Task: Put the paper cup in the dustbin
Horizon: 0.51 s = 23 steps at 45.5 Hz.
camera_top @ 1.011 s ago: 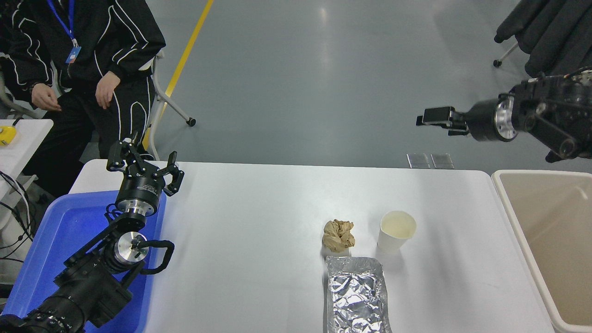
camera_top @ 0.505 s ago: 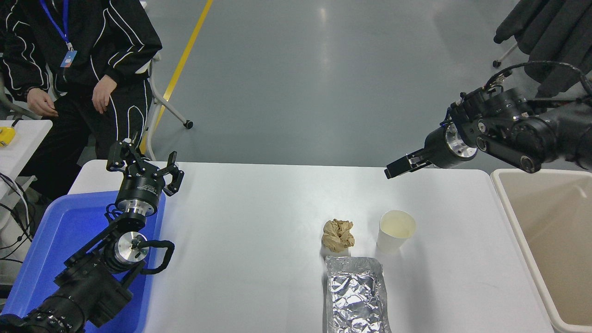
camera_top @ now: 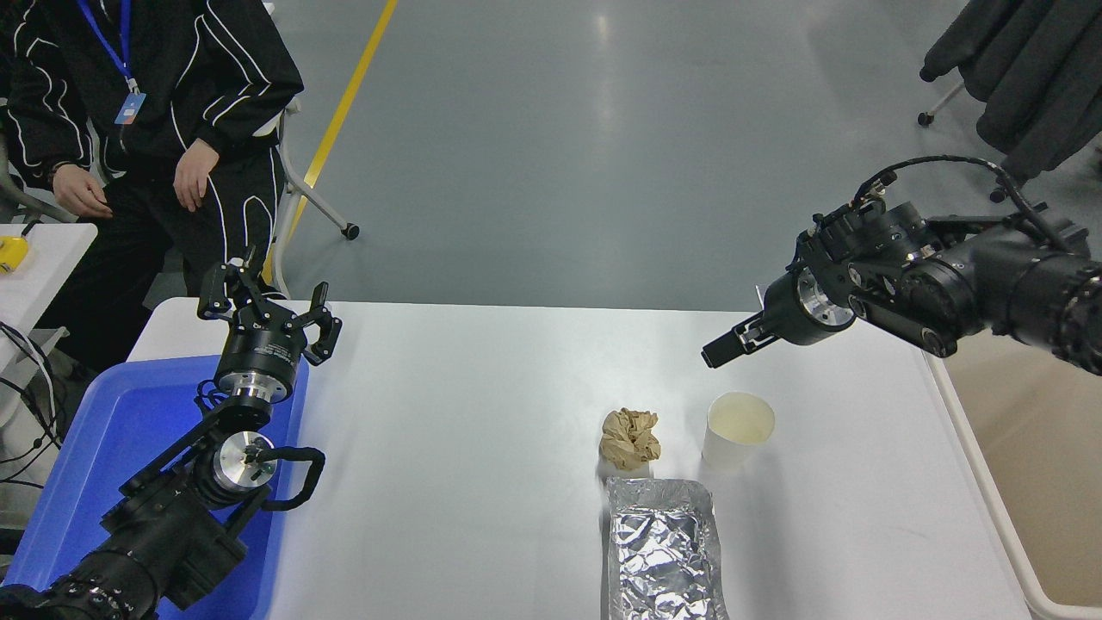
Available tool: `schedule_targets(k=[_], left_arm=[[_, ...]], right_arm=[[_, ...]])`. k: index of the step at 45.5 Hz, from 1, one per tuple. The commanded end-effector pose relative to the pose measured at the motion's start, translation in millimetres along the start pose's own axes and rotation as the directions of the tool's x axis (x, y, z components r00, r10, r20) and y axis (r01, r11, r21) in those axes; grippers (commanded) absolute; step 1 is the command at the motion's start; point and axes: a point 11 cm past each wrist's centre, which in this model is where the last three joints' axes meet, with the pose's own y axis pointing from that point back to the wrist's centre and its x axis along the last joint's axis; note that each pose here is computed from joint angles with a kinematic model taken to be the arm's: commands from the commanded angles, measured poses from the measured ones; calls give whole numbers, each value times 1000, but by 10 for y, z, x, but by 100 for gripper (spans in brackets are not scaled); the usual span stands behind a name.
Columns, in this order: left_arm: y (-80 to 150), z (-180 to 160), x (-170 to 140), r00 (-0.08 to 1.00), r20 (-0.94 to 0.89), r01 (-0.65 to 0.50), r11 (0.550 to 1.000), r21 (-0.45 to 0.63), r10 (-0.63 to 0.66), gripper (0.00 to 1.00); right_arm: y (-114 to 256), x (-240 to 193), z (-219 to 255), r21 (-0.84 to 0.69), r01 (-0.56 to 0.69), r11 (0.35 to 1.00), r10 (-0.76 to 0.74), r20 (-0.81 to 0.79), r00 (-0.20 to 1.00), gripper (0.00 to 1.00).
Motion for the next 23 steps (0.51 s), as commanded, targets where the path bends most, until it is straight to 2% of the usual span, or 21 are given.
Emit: schedule_targets(k=[1,23], left_arm=[[-1,2,1,1000,0,0,1000,0,0,100],[-1,3,0,1000,2,1,1000,-1,-1,100]], right_arm=[[-96,-190,25,6,27,1000,-27,17,999,99],[-197,-422,59,3,69,998,-69,-5,998,96]])
